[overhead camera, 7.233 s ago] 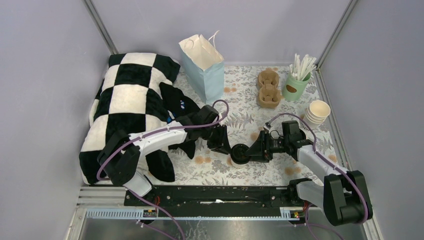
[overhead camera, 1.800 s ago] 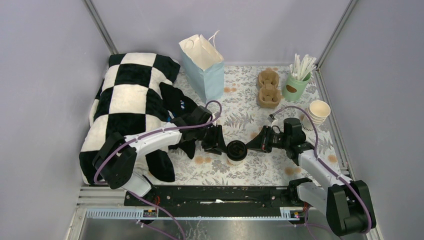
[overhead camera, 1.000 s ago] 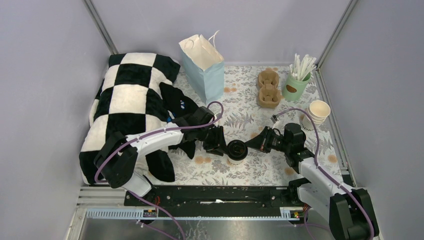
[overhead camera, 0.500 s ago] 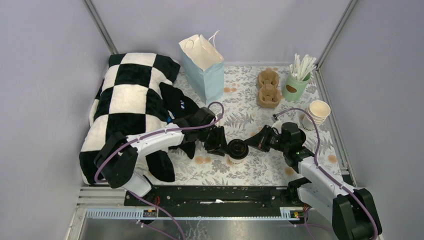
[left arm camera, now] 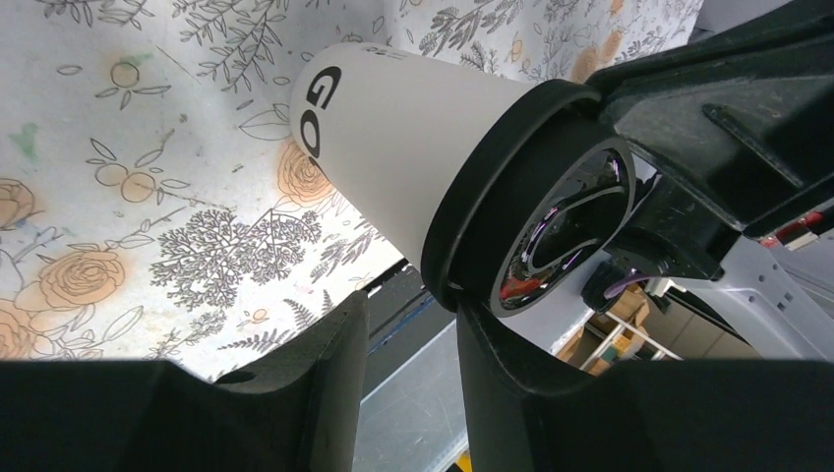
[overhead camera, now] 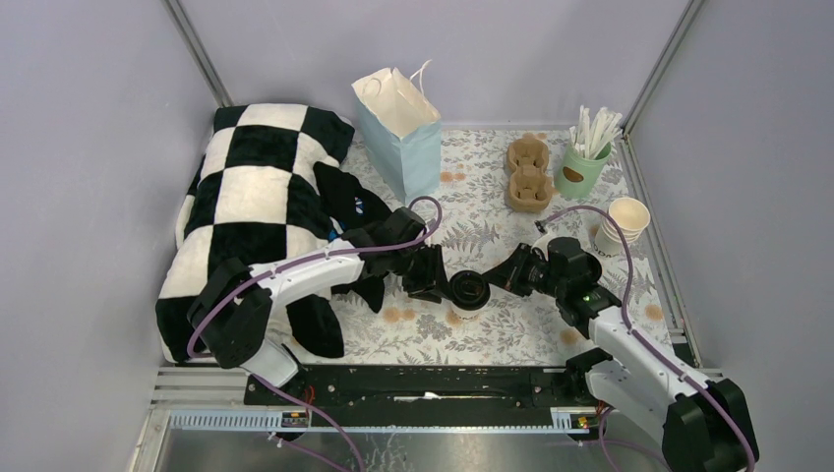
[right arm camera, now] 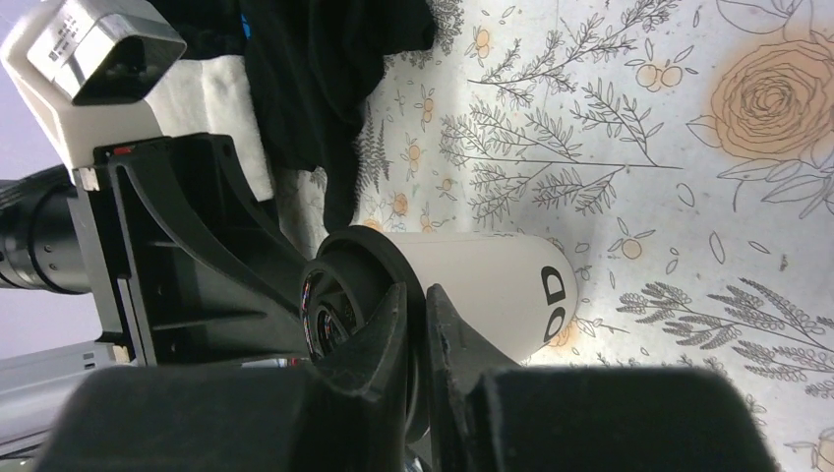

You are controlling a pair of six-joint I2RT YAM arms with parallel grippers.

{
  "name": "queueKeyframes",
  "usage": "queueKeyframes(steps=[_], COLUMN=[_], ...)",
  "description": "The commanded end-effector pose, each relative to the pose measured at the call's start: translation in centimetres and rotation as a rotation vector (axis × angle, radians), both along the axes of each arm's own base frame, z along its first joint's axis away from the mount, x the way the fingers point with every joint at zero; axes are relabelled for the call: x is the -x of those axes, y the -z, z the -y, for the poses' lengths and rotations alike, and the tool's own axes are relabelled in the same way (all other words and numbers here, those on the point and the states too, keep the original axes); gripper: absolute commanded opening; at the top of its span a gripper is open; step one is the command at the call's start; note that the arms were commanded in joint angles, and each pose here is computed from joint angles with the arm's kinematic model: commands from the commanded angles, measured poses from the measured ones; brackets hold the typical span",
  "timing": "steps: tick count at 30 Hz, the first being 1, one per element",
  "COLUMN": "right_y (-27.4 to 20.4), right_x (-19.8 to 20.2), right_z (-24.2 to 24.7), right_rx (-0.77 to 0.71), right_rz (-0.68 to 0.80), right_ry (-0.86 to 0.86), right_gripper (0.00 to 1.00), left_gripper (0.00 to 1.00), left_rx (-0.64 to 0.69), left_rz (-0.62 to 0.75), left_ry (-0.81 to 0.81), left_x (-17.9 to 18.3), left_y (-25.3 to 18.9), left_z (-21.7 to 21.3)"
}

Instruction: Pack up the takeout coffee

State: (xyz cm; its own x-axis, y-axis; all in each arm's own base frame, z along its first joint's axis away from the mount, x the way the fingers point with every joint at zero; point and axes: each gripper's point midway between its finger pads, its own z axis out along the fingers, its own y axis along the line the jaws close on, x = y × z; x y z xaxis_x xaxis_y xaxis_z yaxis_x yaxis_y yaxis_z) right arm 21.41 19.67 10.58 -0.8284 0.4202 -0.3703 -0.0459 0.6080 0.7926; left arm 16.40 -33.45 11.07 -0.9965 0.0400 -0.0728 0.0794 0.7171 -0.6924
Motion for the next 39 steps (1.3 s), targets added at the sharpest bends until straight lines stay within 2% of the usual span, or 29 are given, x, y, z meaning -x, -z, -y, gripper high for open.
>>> queueKeyframes(steps=[1,4,13,31,35,39], right_y=[5.3,4.6,1.4,-2.9,-3.9,-4.0], right_x=[5.2,5.1,3.2,2.1,2.2,2.6], right_z=[2.4,2.0,1.6,5.2,4.2,2.3], right_rx=[0.199,0.182,0.181,0.375,0.336,0.223], right_rz=[-0.228,-0.219,-0.181,-0.169,-0.159,-0.173], right_ry=[-0.061,-0.082,-0.061,-0.090,-0.160,-0.214], right_gripper=[0.17,0.22,0.26,0.61,0.69,0.73], left_gripper=[0.42,0.42,0.44,0.51,0.54,0.54], left_rx=[-0.273,-0.268,-0.281,-0.285,-0.206,-0.141], left_rz=[0.036,0.046,0.080,0.131,0.145,0.132], left_ry=[0.002,0.009,0.016,0.024,0.025,0.025], left_x=[-0.2,-0.4,-0.7,-0.6,-1.1,-2.0], left_y=[5.2,4.4,3.0,-0.6,-2.1,-2.8], left_z=[-3.7,-3.5,-3.9,-5.7,-4.6,-2.7])
